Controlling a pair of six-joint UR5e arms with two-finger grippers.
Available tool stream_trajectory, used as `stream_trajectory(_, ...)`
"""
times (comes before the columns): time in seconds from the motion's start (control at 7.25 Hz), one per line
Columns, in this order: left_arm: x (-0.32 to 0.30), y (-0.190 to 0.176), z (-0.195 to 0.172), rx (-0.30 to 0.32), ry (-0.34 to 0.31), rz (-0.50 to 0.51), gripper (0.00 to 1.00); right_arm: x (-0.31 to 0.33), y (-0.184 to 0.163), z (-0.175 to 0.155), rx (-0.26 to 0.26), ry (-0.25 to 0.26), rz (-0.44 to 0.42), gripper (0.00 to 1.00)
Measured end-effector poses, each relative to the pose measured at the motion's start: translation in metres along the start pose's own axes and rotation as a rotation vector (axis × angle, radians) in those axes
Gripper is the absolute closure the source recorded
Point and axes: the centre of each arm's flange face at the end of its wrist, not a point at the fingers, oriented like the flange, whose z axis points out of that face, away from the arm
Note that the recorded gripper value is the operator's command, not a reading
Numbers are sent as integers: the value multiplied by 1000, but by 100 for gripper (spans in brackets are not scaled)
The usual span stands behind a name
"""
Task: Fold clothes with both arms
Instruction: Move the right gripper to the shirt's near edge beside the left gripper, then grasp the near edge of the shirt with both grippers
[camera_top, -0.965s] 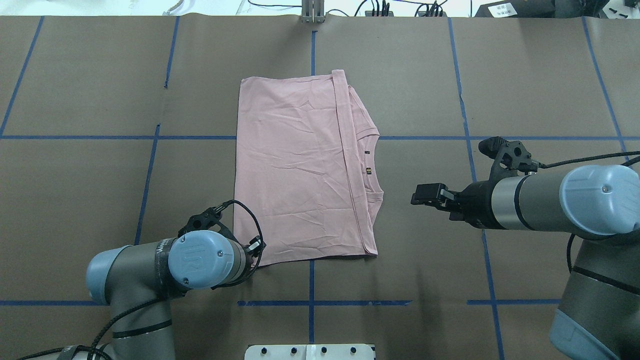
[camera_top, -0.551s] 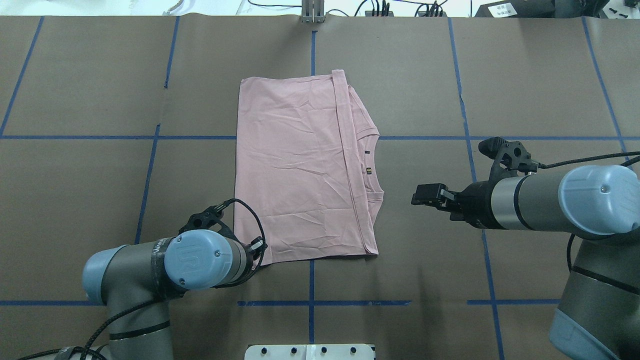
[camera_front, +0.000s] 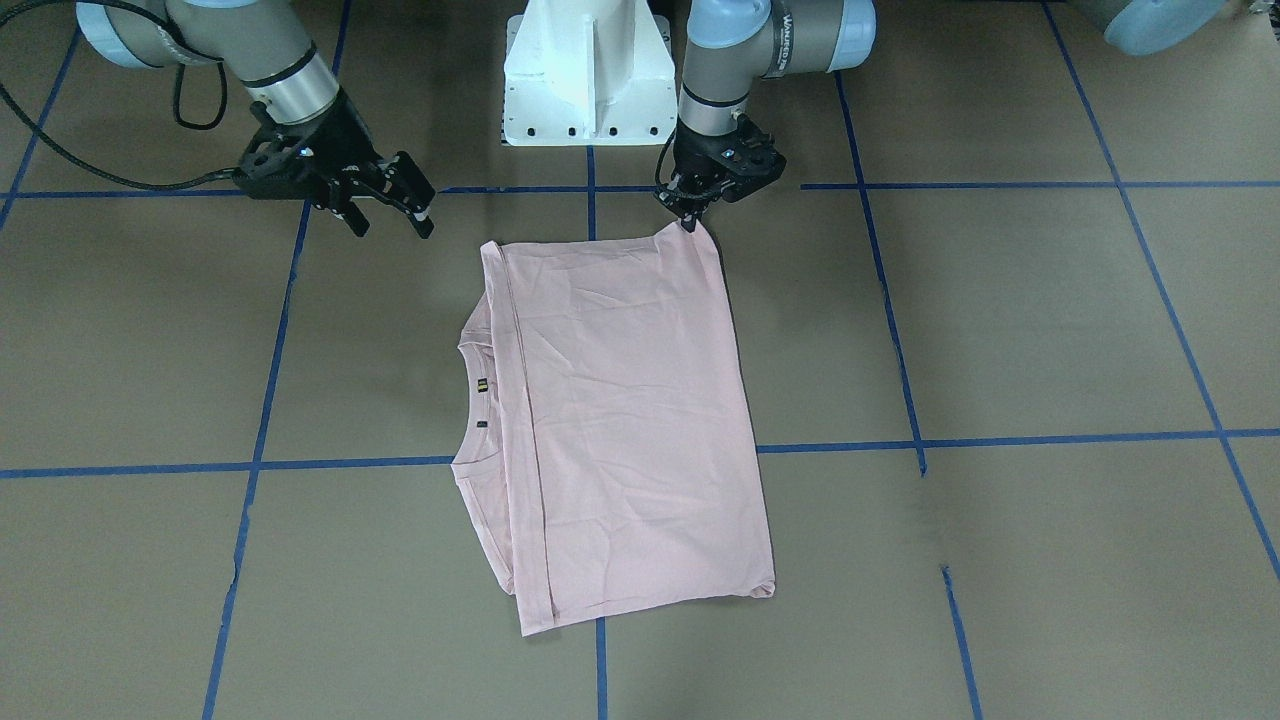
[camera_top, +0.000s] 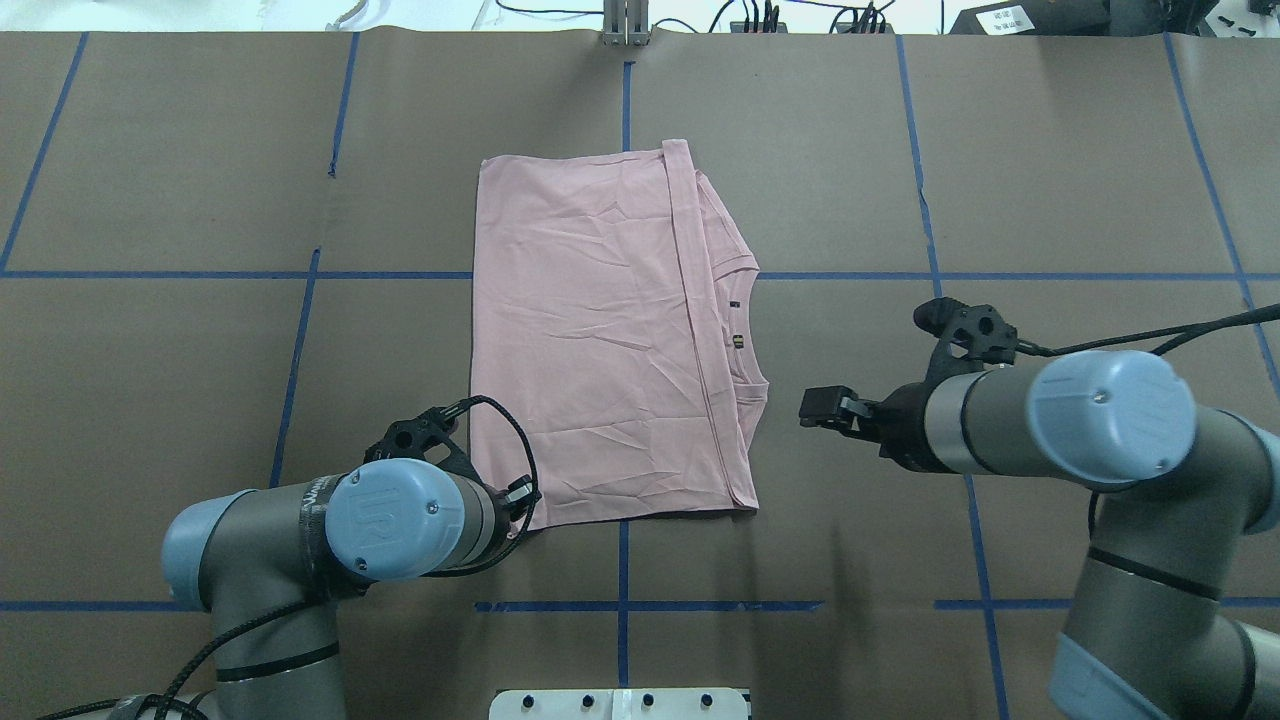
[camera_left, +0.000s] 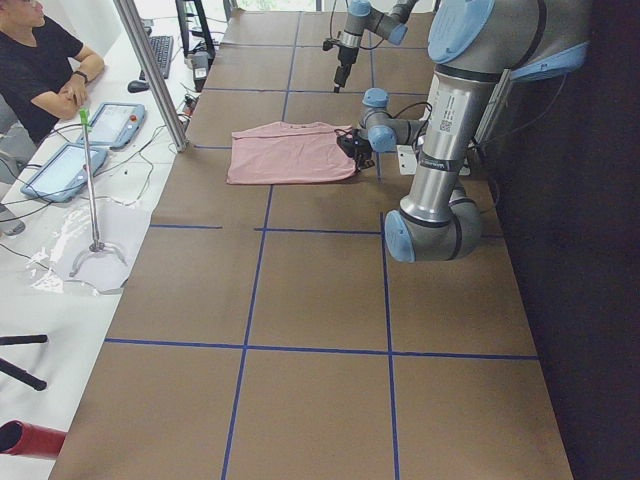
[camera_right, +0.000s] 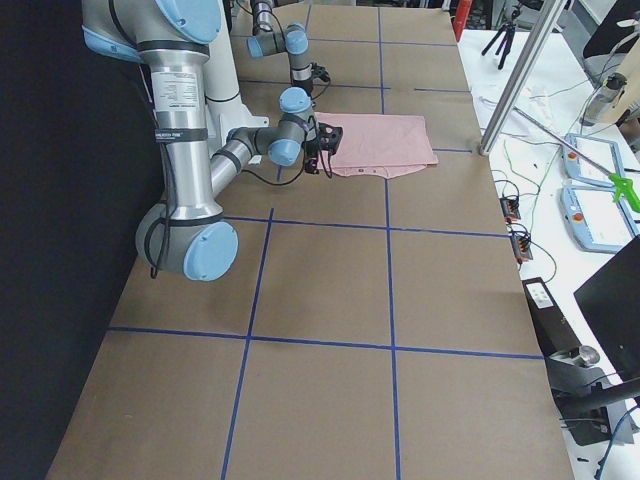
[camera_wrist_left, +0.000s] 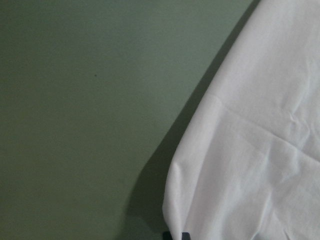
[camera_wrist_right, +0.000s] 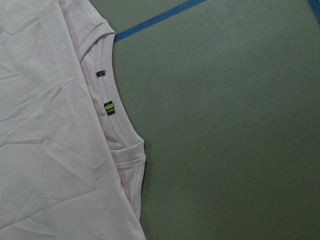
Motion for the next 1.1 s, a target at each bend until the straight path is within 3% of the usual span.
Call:
stream_trajectory(0.14, 1, 1, -1, -2, 4, 5, 100, -39, 19, 21, -1, 64, 44, 0)
stream_trajectory(0.41, 1, 0, -1, -2, 4, 9, 100, -81, 50, 58, -15, 146, 107, 0)
stream_trajectory(0.69, 0, 0, 0, -2, 3, 11, 100, -82, 69, 83, -24, 191, 113, 0)
stream_trajectory(1.1, 0, 0, 0, -2, 3, 12, 100, -80, 70, 112, -8, 242, 107, 0)
